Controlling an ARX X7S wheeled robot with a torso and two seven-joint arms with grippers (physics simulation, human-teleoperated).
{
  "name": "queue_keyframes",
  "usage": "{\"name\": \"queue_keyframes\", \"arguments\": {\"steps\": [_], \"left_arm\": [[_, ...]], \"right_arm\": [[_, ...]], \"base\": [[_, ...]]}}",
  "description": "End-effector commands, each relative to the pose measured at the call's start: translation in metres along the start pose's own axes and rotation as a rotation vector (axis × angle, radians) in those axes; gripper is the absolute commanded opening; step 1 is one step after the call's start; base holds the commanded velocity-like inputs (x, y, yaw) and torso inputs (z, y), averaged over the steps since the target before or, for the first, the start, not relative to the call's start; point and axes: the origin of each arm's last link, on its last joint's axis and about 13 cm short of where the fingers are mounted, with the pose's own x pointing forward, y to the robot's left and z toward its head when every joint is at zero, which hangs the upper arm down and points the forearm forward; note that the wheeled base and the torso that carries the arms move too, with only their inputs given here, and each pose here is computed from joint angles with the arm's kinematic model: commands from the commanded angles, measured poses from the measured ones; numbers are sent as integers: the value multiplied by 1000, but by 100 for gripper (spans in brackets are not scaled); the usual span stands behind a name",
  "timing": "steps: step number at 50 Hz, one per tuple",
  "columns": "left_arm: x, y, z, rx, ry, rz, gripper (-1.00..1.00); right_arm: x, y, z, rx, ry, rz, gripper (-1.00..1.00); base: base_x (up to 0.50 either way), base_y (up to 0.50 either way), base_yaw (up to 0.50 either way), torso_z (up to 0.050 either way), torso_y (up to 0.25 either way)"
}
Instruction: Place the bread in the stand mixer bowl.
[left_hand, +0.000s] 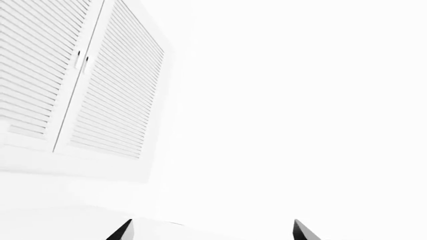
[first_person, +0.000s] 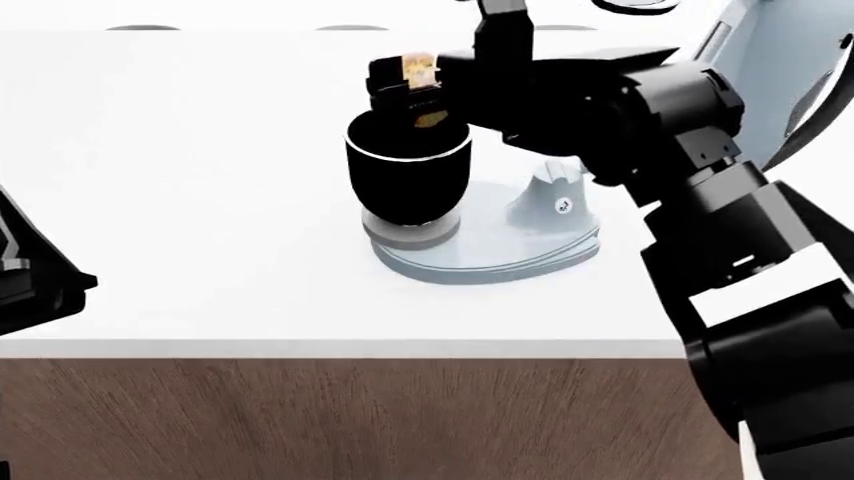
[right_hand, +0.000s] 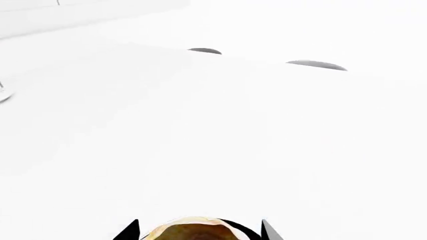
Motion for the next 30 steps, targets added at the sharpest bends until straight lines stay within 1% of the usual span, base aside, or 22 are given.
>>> {"name": "queue_keyframes", "arguments": {"steps": [1, 30], "left_arm": [[0, -1, 0, 0, 0, -2, 100], [0, -1, 0, 0, 1, -3, 100]], "right_arm": [[1, 0, -4, -5, 17, 19, -100], [1, 0, -5, -5, 23, 21, -100]], "base": [[0, 0, 0, 0, 0], [0, 0, 0, 0, 0]]}}
